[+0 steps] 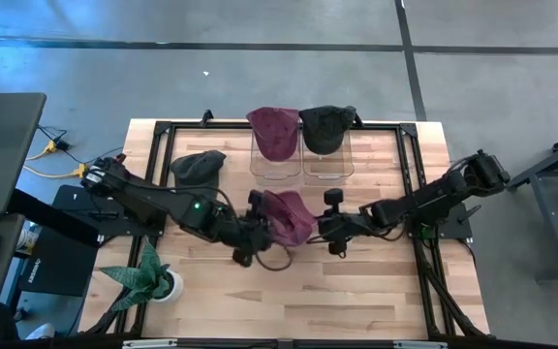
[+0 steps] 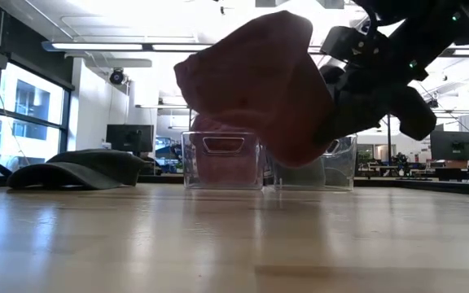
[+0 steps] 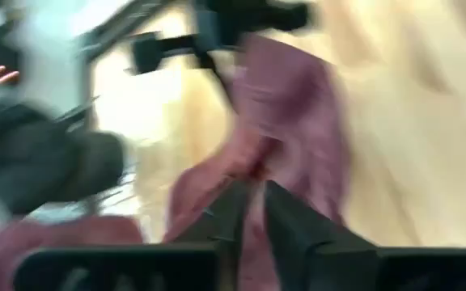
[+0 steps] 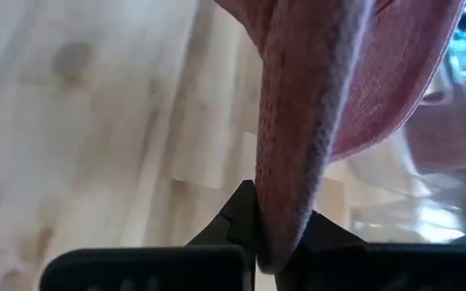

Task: Pick & Place hat
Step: Put the red cap into the left transparent bin

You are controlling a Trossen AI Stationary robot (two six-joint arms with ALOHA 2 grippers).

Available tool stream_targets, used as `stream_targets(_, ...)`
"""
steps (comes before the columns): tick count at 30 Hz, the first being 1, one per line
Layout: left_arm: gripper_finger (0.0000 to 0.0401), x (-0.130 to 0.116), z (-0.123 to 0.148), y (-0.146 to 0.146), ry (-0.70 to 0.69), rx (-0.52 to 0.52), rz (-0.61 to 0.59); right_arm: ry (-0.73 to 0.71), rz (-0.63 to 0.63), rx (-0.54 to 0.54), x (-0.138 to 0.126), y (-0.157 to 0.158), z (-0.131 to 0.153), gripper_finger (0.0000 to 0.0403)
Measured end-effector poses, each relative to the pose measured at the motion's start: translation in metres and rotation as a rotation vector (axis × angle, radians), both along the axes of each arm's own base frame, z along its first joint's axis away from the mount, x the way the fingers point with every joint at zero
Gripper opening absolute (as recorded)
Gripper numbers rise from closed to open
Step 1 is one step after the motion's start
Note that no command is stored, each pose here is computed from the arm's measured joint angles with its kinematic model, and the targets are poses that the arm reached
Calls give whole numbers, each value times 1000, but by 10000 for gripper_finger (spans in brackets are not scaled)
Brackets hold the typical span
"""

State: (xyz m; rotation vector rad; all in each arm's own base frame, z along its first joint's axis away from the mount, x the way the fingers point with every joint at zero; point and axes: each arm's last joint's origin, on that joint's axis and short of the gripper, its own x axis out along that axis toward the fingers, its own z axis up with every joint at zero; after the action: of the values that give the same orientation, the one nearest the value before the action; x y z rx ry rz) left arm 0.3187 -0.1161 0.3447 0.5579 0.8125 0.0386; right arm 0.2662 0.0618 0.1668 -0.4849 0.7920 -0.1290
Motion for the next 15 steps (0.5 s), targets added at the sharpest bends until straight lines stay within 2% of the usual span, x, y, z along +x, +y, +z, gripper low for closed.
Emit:
stream_targets(2, 80, -3, -3, -2, 68, 5, -99, 0, 16, 30, 1, -2, 0, 8)
stream_targets(5, 145, -4, -11, -3, 164, 27, -175, -3, 22, 48, 2, -3, 0, 8)
stream_targets(9, 234, 3, -30, -4, 253, 32, -160, 2, 32, 55, 3, -4, 0, 5)
stream_targets(11, 269, 12, -37, -4, 249, 11, -128, 1, 33, 55, 3, -4, 0, 7)
stream_targets(15, 304, 25, -64, -7, 322, -6, -74, 1, 31, 56, 2, -4, 0, 11)
